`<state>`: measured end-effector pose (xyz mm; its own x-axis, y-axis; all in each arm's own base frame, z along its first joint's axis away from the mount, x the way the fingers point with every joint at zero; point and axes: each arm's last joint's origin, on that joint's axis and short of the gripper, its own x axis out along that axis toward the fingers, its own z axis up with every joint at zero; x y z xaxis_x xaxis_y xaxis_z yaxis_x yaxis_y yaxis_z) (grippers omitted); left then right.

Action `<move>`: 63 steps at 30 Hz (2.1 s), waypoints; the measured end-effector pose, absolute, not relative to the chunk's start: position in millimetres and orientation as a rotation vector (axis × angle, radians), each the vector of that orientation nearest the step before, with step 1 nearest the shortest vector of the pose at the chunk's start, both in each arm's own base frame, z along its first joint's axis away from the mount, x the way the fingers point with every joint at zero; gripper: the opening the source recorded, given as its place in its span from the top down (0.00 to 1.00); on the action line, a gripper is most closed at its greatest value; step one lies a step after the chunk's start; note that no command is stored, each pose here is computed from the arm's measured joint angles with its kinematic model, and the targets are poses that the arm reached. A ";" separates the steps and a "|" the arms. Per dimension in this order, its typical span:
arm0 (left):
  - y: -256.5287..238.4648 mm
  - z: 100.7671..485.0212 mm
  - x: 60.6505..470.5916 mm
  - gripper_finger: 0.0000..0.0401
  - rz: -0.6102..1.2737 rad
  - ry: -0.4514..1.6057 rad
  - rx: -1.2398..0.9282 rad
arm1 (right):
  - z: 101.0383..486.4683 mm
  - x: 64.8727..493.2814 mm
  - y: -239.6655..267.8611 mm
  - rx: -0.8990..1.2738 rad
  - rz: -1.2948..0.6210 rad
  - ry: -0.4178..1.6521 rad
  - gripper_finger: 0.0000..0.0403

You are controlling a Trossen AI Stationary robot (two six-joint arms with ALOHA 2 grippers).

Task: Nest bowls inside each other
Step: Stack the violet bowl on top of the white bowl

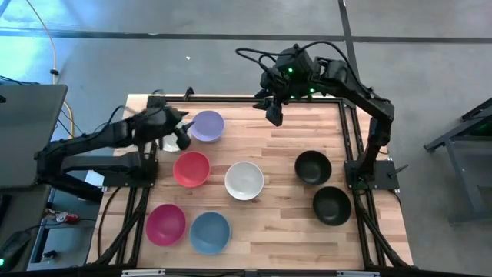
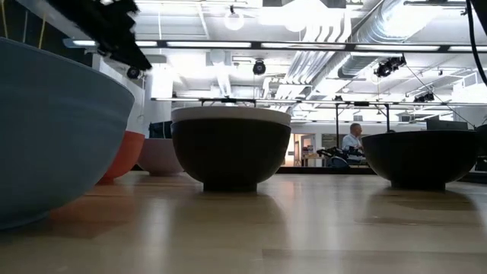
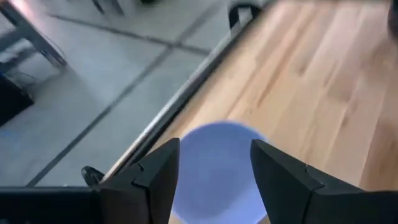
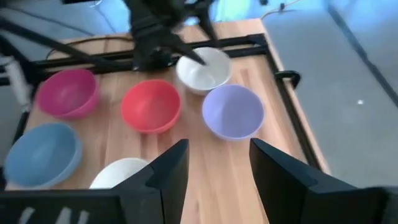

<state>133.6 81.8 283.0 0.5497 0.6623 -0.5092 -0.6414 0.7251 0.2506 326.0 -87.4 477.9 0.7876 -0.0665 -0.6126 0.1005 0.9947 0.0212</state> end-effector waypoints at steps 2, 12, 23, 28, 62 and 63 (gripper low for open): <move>98.3 284.2 139.6 0.54 0.733 0.694 0.049 | 476.5 324.9 -85.6 0.066 -0.040 0.673 0.60; 188.5 270.3 130.1 0.54 0.639 0.917 -0.039 | 470.0 320.2 -75.4 0.096 0.121 0.747 0.60; 248.8 246.1 115.6 0.54 0.535 1.086 -0.305 | 471.5 321.9 -73.1 0.051 0.169 0.720 0.60; 256.6 233.2 120.3 0.54 0.590 1.181 -0.395 | 472.0 322.4 -73.3 0.023 0.178 0.711 0.60; 265.5 198.4 153.9 0.54 0.546 1.158 -0.520 | 473.2 323.7 -73.6 0.023 0.173 0.694 0.60; 265.5 198.4 153.9 0.54 0.546 1.159 -0.520 | 473.2 323.7 -73.6 0.023 0.173 0.694 0.60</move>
